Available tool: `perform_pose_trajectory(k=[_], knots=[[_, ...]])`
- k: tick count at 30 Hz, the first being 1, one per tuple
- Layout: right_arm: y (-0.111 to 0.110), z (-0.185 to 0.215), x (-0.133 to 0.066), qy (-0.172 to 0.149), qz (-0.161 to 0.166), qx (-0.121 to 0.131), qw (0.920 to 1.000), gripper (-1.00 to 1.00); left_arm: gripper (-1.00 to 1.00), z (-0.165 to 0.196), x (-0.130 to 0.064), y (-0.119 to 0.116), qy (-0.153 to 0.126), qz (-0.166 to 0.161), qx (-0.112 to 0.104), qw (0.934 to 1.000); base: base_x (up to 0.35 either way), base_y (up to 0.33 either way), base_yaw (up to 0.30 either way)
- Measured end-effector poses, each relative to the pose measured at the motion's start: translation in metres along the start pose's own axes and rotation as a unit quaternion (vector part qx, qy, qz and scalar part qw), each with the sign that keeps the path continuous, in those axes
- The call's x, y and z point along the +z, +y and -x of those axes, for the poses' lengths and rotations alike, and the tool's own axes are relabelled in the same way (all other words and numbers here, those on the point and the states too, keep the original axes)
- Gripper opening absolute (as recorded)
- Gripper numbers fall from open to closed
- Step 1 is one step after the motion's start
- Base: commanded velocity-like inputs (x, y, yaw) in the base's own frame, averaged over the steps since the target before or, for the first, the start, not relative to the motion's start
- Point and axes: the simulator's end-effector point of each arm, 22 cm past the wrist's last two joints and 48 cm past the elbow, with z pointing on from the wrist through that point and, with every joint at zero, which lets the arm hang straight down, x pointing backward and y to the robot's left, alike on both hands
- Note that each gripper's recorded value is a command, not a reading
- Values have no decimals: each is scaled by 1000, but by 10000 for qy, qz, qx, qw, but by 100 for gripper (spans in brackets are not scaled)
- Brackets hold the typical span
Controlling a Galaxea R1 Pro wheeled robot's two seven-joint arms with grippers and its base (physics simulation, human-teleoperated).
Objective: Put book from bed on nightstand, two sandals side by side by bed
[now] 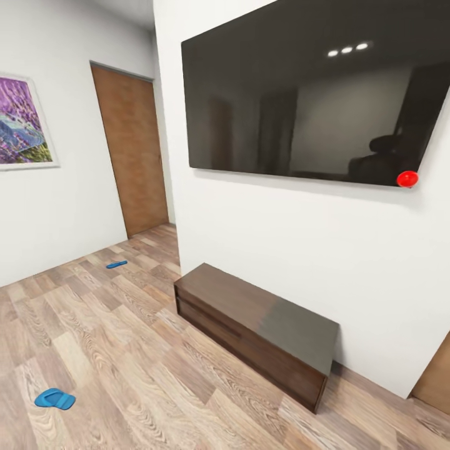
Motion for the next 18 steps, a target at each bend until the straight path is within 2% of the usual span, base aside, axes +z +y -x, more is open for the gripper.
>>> perform_pose_trajectory(k=[18], knots=[[3, -1, 0, 8, 18, -12, 10000, 100, 100, -1, -2, -15, -68, -68, -83, 9999, 0, 0, 293]])
